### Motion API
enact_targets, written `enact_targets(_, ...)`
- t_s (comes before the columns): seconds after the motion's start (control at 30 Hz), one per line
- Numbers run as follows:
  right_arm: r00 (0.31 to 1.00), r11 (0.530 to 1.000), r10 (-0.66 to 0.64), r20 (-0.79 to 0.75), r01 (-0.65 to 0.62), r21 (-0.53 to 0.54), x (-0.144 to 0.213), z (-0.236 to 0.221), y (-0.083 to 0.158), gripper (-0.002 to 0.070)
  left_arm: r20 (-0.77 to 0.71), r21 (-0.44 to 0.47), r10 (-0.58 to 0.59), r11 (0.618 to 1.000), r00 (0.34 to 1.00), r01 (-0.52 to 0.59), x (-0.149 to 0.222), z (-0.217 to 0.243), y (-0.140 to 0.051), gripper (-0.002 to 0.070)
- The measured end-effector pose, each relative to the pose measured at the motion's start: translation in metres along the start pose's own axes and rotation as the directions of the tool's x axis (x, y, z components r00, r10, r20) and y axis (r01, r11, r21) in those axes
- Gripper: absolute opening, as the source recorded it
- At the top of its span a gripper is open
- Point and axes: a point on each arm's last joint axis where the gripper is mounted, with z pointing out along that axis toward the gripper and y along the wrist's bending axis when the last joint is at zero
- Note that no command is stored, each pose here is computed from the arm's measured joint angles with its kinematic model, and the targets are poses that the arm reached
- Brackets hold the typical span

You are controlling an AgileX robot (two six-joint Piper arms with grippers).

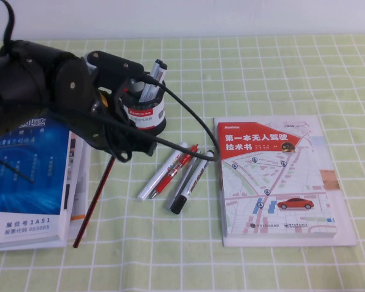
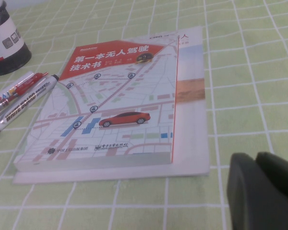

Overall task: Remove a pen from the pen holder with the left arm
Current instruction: Place the pen on the table

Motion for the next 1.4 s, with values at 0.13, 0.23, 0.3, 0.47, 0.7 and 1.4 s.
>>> enact_targets(0.13,1.0,1.0,0.0,0.0,0.0,0.0,0.0,0.0,0.0,-0.0014,-0.02,0.034,0.031,0.999,0.999,-0.03,-0.01,0.013,-0.002,0.0)
enact_targets(0.23,1.0,1.0,0.0,0.0,0.0,0.0,0.0,0.0,0.0,-0.0015,-0.047,0.042,0.054,0.998,0.997,-0.052,-0.018,0.023,-0.002,0.0)
enact_targets(0.3,1.0,1.0,0.0,0.0,0.0,0.0,0.0,0.0,0.0,-0.0014,-0.07,0.048,0.075,0.996,0.995,-0.072,-0.023,0.031,-0.001,0.0)
enact_targets(0.47,1.0,1.0,0.0,0.0,0.0,0.0,0.0,0.0,0.0,-0.0015,-0.124,0.073,0.124,0.991,0.984,-0.116,-0.026,0.055,-0.002,0.0)
enact_targets(0.7,1.0,1.0,0.0,0.0,0.0,0.0,0.0,0.0,0.0,-0.0014,-0.113,0.105,0.159,0.984,0.981,-0.147,-0.04,0.071,-0.005,0.0)
enact_targets(1.4,1.0,1.0,0.0,0.0,0.0,0.0,0.0,0.0,0.0,-0.0014,-0.131,0.141,0.229,0.967,0.964,-0.211,-0.078,0.119,-0.017,0.0)
